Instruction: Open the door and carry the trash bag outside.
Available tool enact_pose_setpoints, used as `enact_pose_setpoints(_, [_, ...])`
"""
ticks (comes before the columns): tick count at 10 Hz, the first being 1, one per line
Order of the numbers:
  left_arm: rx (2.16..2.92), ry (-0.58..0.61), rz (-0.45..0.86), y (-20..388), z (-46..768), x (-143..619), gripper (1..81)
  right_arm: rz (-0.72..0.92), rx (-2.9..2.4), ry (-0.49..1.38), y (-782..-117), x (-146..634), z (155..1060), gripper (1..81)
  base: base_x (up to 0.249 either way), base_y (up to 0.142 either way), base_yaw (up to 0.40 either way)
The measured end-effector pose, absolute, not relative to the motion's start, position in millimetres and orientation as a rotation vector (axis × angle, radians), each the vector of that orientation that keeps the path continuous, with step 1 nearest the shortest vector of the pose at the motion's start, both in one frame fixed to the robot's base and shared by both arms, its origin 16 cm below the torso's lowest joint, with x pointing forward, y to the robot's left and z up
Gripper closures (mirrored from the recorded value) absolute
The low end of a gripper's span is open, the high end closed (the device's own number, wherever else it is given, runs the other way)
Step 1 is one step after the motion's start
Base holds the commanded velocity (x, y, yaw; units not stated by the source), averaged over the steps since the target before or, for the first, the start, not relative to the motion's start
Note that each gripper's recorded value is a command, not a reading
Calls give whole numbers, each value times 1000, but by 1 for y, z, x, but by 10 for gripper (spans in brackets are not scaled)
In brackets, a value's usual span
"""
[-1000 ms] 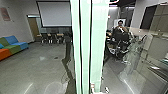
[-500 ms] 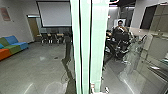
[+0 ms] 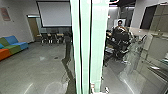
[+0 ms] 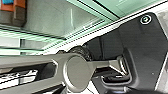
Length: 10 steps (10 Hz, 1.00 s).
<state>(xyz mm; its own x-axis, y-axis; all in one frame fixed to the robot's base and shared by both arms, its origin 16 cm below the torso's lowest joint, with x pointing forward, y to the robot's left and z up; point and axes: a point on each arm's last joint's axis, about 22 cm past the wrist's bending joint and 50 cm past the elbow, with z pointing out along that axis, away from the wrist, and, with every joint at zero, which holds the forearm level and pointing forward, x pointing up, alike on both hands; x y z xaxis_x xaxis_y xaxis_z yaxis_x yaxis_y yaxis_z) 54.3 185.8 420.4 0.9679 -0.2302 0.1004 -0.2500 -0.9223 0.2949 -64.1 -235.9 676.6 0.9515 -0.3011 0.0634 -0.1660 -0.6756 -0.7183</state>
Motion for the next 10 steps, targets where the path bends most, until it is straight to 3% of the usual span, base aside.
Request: enact_pose_setpoints(10, [2800, -354, 91, 180, 421, 53, 811, -603, -2285, 97, -308, 121, 845, 10, 0, 0, 0])
